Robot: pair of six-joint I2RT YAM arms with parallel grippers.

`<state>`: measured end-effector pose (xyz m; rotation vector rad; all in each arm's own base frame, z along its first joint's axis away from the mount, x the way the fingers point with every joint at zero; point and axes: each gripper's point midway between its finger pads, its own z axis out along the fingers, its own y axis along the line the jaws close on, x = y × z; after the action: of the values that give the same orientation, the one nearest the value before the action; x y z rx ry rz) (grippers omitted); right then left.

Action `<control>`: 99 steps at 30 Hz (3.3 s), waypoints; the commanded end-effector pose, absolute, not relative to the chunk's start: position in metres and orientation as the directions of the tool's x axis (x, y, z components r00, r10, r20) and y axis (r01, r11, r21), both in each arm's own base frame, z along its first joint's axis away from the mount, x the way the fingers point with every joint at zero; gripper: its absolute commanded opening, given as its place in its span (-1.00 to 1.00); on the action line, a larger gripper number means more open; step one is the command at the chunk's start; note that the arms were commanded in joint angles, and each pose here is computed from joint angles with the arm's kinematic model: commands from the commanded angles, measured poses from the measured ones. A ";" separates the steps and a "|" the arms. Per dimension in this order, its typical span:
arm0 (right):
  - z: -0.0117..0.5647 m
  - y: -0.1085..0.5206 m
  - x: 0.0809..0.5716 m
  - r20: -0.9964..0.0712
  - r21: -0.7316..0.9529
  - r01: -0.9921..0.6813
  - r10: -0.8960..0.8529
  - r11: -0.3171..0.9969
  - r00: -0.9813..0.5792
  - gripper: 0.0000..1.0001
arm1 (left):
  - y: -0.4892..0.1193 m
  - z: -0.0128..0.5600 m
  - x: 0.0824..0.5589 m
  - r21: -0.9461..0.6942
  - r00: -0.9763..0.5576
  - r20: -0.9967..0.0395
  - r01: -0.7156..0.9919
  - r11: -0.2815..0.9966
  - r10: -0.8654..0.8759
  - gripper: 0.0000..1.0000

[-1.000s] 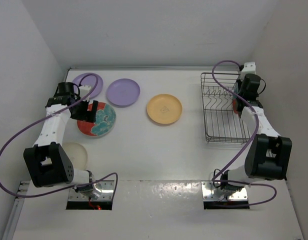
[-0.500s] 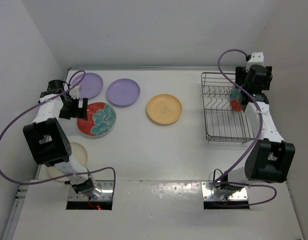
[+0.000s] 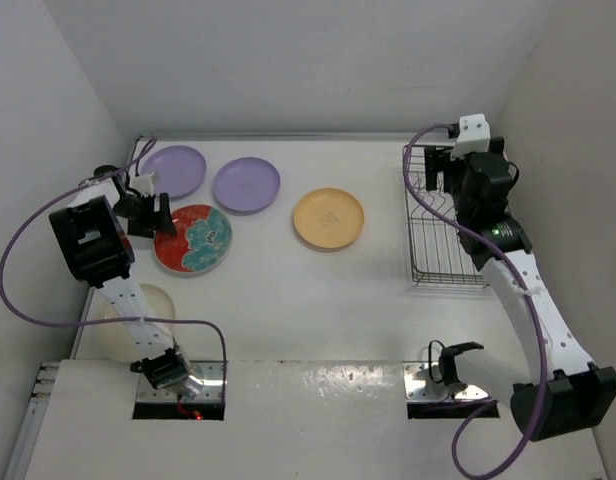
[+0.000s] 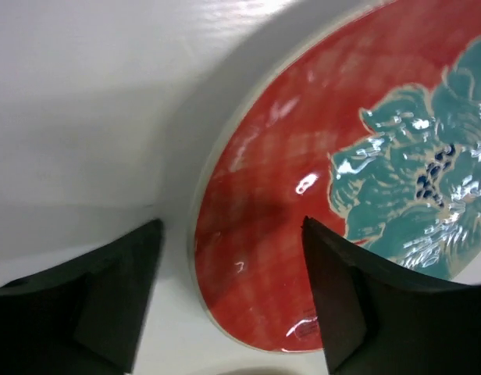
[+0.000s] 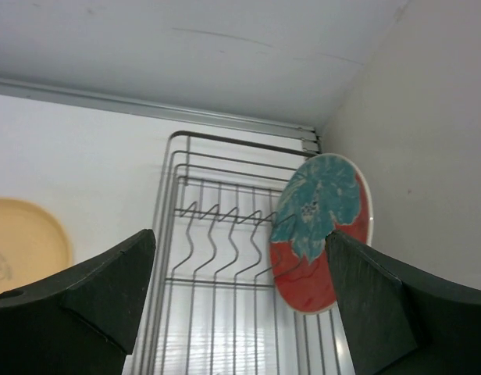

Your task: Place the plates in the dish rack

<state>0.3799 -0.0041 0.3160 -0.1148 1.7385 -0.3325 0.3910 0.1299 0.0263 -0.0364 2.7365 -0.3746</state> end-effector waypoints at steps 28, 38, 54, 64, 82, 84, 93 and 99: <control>0.163 0.295 0.306 -0.850 0.346 -0.753 -0.152 0.560 -0.504 0.82 | -0.048 0.179 0.349 -0.230 -0.597 -0.640 0.750 0.620 0.484 -1.00; 0.144 0.354 0.326 -0.807 0.477 -0.764 -0.127 0.434 -0.576 0.65 | -0.129 0.207 0.308 -0.224 -0.413 -0.709 0.901 0.373 0.572 -1.00; 0.163 0.358 0.328 -0.851 0.467 -0.754 0.002 0.462 -0.526 -1.00 | -0.152 0.236 0.309 -0.206 -0.389 -0.747 0.907 0.368 0.540 -0.85; 0.302 0.245 0.369 -0.980 0.168 -0.555 0.078 0.814 -0.183 -1.00 | -0.043 0.283 0.397 -0.016 -0.589 -0.759 0.443 0.896 0.277 1.00; 0.374 -0.129 0.395 -0.970 -0.238 0.553 -0.228 0.798 -0.088 -1.00 | 0.031 0.246 0.377 0.027 -0.686 -0.698 0.264 0.964 0.207 1.00; 0.369 -0.140 0.399 -0.973 -0.222 0.565 -0.214 0.795 -0.082 -1.00 | 0.034 0.243 0.376 0.023 -0.694 -0.692 0.255 0.967 0.200 1.00; 0.323 -0.149 0.430 -0.969 -0.246 0.488 -0.207 0.838 -0.134 -1.00 | 0.040 0.234 0.370 0.012 -0.710 -0.678 0.247 0.969 0.190 1.00; 0.292 -0.148 0.432 -0.962 -0.267 0.456 -0.205 0.849 -0.182 -1.00 | 0.040 0.234 0.369 -0.001 -0.707 -0.683 0.250 0.968 0.182 1.00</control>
<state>0.4145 -0.1418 0.2146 0.1580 1.9545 -0.5987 0.3712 0.0369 0.2173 0.3021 2.4318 -0.1285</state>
